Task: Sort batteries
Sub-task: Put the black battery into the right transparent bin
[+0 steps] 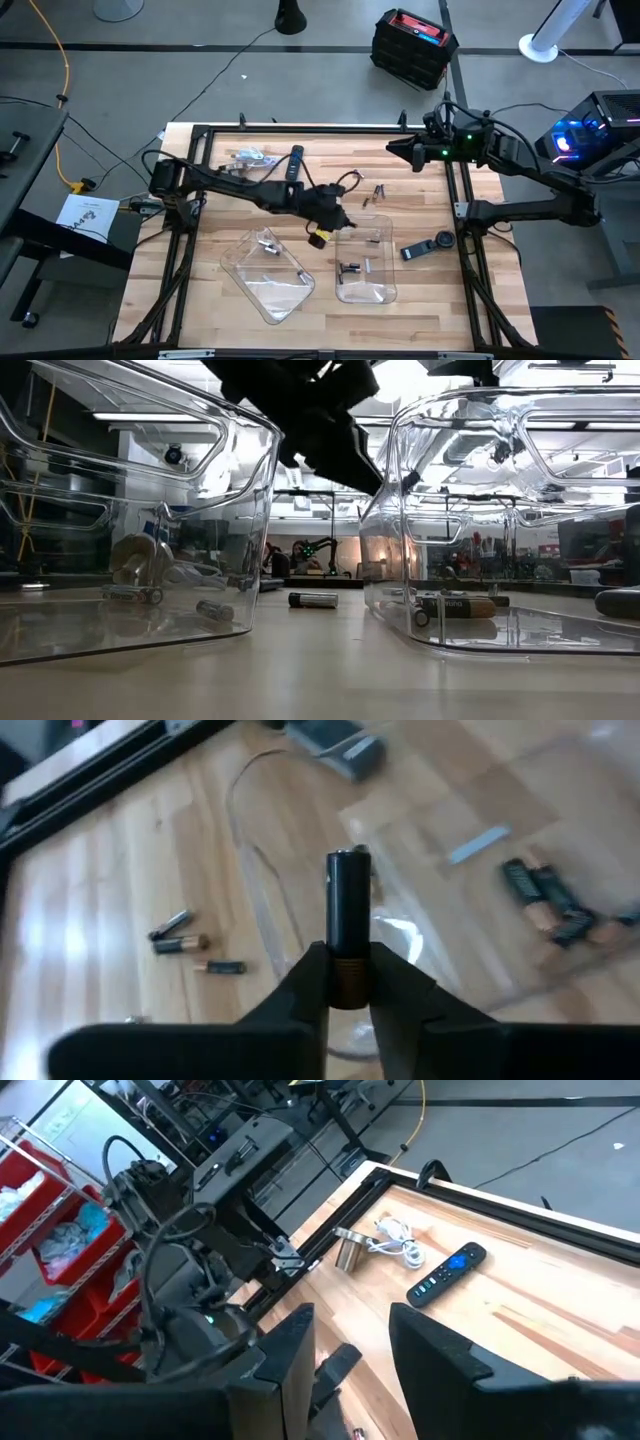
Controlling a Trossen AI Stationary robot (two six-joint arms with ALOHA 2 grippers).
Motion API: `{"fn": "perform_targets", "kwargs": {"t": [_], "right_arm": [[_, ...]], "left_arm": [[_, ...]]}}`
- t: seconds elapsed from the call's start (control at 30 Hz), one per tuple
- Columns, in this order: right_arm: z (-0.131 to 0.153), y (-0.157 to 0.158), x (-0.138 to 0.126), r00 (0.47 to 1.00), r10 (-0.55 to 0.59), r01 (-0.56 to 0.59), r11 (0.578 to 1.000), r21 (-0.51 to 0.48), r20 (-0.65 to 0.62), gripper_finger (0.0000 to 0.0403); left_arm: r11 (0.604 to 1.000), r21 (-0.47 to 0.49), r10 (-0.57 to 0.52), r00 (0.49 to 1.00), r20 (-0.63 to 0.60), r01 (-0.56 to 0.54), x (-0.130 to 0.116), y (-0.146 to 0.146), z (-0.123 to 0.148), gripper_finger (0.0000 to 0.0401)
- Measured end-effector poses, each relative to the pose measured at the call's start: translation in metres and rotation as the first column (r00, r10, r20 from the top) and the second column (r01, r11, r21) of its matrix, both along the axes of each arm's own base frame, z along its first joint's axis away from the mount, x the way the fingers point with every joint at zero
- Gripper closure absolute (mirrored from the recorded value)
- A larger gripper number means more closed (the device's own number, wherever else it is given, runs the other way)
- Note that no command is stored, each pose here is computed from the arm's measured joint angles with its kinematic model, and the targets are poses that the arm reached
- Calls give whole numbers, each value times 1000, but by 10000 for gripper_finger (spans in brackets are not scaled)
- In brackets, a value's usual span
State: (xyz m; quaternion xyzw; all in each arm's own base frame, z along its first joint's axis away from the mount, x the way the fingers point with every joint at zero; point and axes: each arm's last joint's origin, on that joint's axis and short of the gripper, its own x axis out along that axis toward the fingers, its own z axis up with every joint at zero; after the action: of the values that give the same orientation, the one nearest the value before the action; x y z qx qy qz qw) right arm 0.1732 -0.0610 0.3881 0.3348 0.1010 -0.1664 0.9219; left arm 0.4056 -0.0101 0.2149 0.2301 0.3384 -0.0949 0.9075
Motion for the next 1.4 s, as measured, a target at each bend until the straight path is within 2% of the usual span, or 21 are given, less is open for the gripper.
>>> {"fn": "perform_targets", "kwargs": {"t": [0.17,0.3,0.4,0.5,0.6,0.7,0.8,0.97,1.03,1.17,1.27,1.4], "right_arm": [[0,0,0,1000,-1,1,1000,3,0,277],[-1,0,1,1000,0,0,1000,1,-3,277],[-1,-1,2,1000,1,-1,1000,-2,-8,277],[-6,-2,5,999,-11,13,999,47,-34,277],[-25,-5,12,981,-49,78,986,149,-186,277],[-53,-10,22,909,-49,143,969,199,-413,277],[-80,-19,35,799,-65,226,954,199,-598,277],[-129,-39,69,664,4,266,933,241,-748,277],[-149,-44,80,609,26,298,919,259,-792,277],[-182,-49,94,523,22,425,860,283,-852,277],[-199,-52,102,493,14,488,824,290,-870,277],[-218,-56,112,491,-20,562,771,299,-871,277]], "left_arm": [[999,-9,49,999,-2,-49,5,-2,10,264],[996,18,89,993,-82,-88,0,5,28,203],[993,8,120,982,-149,-121,-12,15,38,179],[978,-82,160,945,-287,-191,-28,27,31,173],[937,-201,200,910,-362,-285,-48,37,17,173],[882,-275,284,898,-335,-382,-71,46,14,176],[812,-361,387,886,-256,-458,-94,53,22,176],[724,-439,567,822,-61,-532,-127,61,59,176],[713,-431,612,791,-2,-553,-137,63,73,176],[700,-426,668,736,106,-574,-155,62,95,176],[697,-427,681,718,144,-576,-164,61,104,176],[699,-435,682,713,165,-568,-169,61,109,176]]}}
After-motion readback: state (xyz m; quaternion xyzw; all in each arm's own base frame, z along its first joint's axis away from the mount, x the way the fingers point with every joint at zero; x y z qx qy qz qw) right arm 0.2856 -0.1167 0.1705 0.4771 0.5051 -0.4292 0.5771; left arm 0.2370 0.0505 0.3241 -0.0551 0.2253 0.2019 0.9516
